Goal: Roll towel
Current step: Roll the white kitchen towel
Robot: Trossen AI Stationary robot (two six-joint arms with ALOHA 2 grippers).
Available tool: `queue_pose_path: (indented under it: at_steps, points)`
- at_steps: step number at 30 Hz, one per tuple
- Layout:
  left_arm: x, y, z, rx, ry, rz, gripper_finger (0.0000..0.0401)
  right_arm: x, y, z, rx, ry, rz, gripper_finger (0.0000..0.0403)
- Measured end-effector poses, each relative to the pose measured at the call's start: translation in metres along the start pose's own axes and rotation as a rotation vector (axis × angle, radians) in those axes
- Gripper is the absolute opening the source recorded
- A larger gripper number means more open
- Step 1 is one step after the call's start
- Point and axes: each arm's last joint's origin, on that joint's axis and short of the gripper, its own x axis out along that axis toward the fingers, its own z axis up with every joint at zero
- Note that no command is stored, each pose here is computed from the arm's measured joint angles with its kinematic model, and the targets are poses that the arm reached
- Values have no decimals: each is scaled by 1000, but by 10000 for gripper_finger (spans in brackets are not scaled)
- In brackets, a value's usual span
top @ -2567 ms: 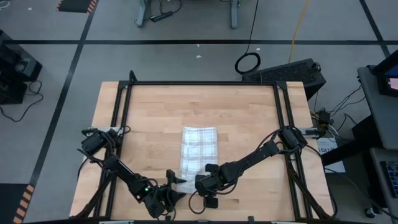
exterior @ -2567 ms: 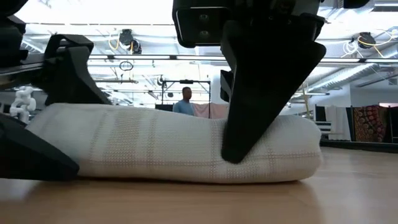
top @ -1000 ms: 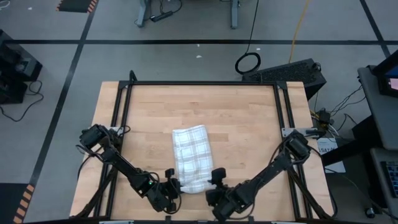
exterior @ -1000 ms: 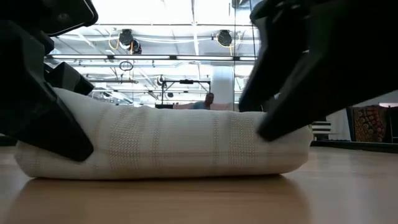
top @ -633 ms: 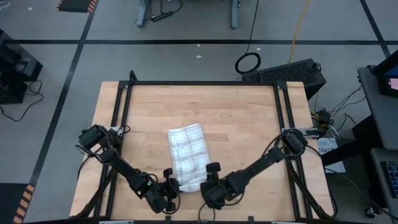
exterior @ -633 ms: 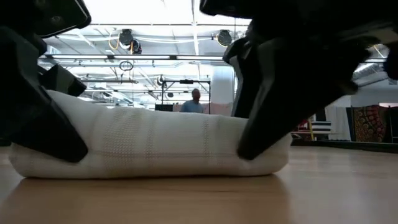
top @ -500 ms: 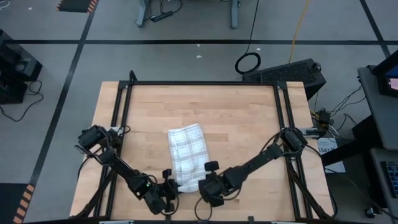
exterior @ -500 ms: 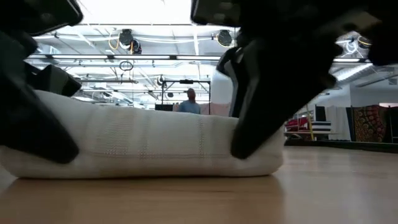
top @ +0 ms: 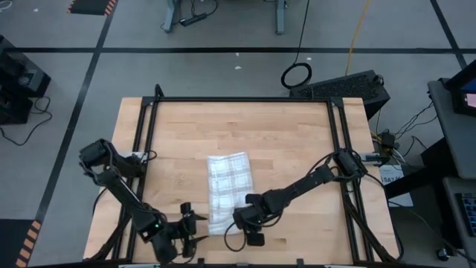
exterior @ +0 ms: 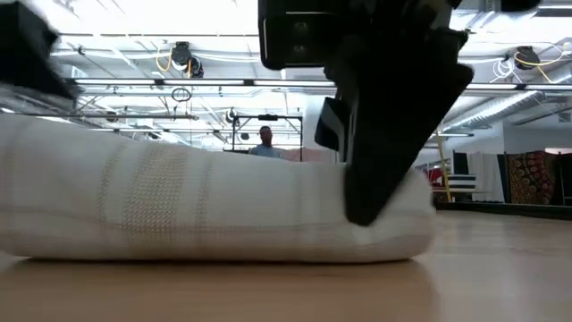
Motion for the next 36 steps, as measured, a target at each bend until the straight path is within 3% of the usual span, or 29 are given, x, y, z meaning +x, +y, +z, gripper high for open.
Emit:
queue_pose_path:
  at_steps: [3,7,12,17,27,30,36]
  points:
    - [-6,-16,5,79,-154,-25,287,-1,-6,4,53,21,52,34]
    - [8,-30,-8,264,-235,13,287,-2,-14,10,109,22,99,33]
    - [37,-34,-32,438,-237,80,287,-2,-19,14,146,4,105,35]
    - [56,-30,-51,541,-194,130,287,-2,-20,14,175,6,106,35]
    - [70,-21,-51,560,-147,150,287,-3,-20,14,181,22,137,36]
    - [76,-15,-50,519,-99,129,285,-3,-20,14,171,23,141,36]
    - [84,-3,-52,452,-20,152,248,-2,-17,13,149,20,142,36]
